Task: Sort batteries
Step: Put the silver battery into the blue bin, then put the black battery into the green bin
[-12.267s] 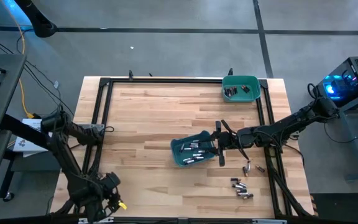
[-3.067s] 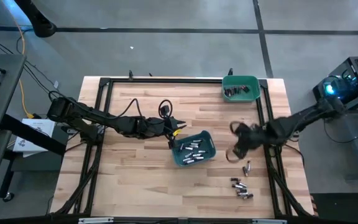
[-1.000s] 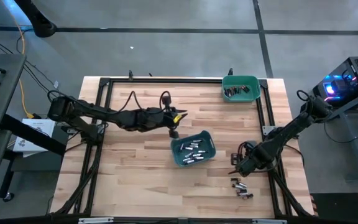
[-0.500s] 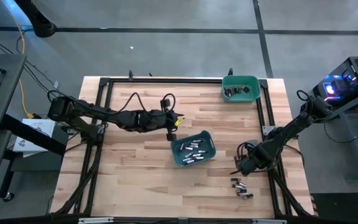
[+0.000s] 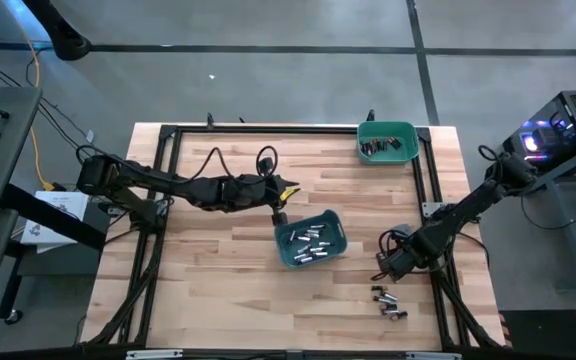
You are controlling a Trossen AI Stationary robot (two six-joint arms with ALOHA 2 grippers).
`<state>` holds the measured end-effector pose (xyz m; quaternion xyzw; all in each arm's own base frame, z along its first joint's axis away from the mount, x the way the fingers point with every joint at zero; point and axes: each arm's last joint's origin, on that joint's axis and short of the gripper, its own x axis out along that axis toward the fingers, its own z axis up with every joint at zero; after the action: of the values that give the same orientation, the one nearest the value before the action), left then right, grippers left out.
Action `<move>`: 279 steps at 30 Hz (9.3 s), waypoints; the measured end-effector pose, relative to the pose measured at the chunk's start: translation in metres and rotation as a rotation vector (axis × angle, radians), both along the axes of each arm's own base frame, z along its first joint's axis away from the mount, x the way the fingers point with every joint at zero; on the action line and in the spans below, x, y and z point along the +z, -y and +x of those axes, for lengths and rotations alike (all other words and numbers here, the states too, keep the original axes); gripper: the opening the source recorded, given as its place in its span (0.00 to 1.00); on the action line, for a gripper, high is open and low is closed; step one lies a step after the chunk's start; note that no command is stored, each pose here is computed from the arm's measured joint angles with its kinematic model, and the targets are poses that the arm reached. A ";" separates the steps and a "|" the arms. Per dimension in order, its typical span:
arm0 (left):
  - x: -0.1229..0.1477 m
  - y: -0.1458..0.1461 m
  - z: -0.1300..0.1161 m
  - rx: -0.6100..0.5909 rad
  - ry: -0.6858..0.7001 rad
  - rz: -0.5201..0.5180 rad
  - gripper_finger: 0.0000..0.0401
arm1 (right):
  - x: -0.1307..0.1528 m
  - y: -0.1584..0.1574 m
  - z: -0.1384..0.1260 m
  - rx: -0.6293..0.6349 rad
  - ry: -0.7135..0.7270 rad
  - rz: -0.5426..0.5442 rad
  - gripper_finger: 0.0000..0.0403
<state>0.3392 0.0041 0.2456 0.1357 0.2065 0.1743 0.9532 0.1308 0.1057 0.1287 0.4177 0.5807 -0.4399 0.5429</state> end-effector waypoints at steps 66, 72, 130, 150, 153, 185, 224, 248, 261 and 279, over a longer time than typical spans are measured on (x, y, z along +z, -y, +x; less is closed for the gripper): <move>0.023 0.015 -0.049 0.037 -0.227 0.116 0.12 | 0.126 -0.021 0.191 1.003 0.427 -0.397 0.32; 0.008 0.015 -0.047 -0.019 -0.094 0.140 0.12 | 0.130 -0.092 0.143 0.775 0.544 -0.266 0.32; -0.018 0.000 -0.054 -0.111 -0.151 0.110 0.12 | 0.065 0.003 0.073 -0.082 0.195 -0.355 0.04; -0.031 -0.032 -0.062 -0.033 -0.118 0.108 0.12 | 0.109 0.325 0.033 -0.131 0.123 -0.296 0.04; -0.031 -0.032 -0.062 -0.036 -0.117 0.107 0.12 | 0.091 0.340 0.029 -0.143 0.076 -0.247 0.04; -0.030 -0.032 -0.061 -0.038 -0.103 0.107 0.12 | 0.088 0.370 0.025 -0.109 -0.124 -0.290 0.33; -0.026 -0.031 -0.059 -0.075 -0.050 0.070 0.12 | 0.068 0.002 0.095 0.530 0.357 0.168 0.59; -0.026 -0.031 -0.059 -0.075 -0.049 0.071 0.12 | 0.009 -0.056 0.083 0.887 0.111 0.204 0.53; -0.025 -0.031 -0.058 -0.077 -0.040 0.078 0.12 | 0.002 -0.052 0.081 0.802 0.056 0.087 0.06; -0.025 -0.042 -0.059 -0.353 0.007 -0.053 0.12 | 0.083 -0.050 0.085 0.448 0.516 -0.748 0.05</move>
<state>0.2800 0.0461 0.2206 0.1442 0.1809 -0.0006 0.9729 0.2160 0.1560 0.2112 0.1550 0.3057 -0.3730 0.8622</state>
